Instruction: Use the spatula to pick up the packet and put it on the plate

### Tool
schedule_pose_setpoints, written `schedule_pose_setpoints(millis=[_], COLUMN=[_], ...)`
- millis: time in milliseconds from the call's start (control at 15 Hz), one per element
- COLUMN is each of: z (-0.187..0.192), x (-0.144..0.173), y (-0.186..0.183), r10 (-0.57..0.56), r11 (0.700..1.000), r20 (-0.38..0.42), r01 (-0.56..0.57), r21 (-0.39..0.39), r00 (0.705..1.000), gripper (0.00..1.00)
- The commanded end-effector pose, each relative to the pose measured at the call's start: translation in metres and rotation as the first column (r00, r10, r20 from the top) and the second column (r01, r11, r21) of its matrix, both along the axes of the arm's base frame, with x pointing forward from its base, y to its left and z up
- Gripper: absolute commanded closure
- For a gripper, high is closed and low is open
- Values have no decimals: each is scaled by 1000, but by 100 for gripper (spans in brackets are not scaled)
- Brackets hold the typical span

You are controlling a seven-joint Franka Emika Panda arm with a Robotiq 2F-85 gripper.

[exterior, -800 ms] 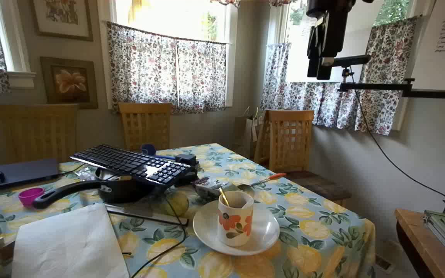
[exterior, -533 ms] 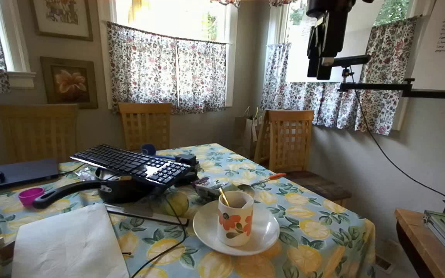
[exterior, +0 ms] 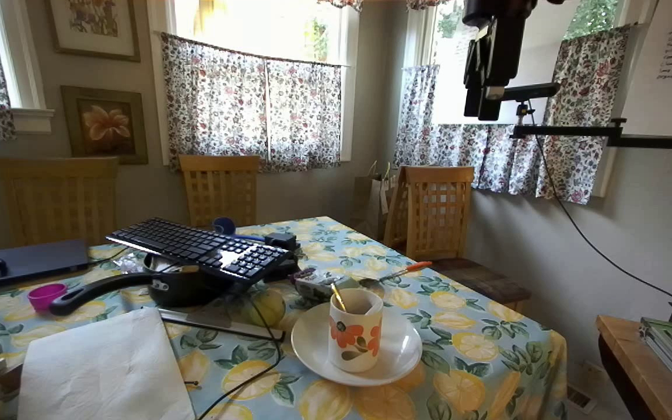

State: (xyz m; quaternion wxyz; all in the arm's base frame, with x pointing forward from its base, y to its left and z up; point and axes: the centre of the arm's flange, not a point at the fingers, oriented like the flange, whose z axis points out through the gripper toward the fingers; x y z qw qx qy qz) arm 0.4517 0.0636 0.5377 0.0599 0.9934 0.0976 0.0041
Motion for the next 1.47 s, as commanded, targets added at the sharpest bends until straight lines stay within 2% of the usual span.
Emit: schedule_pose_setpoints(millis=[0,133,267,533,667,733,800,867,1000,1400], z=[-5,-8,-15,-23,-28,-30,-32,-28,-32,-34], x=[5,7,11,20,23,25,27,19,20,20], y=[-15,-41,-66,-114,-136,-147,-157,-141,-154,-153], r10=[39,120,228,433,516,536,533,497,511,520], r11=[999,991,971,901,856,844,845,867,859,853], r20=[-6,-22,-38,-49,-58,-63,-67,-66,-75,-77], r01=[-39,-121,-230,-434,-517,-537,-534,-498,-513,-521], r21=[-31,-55,-64,-19,-13,-3,5,-6,3,4], r00=[999,992,973,900,855,842,843,865,856,851], gripper=[0,0,0,0,0,0,0,0,0,0])
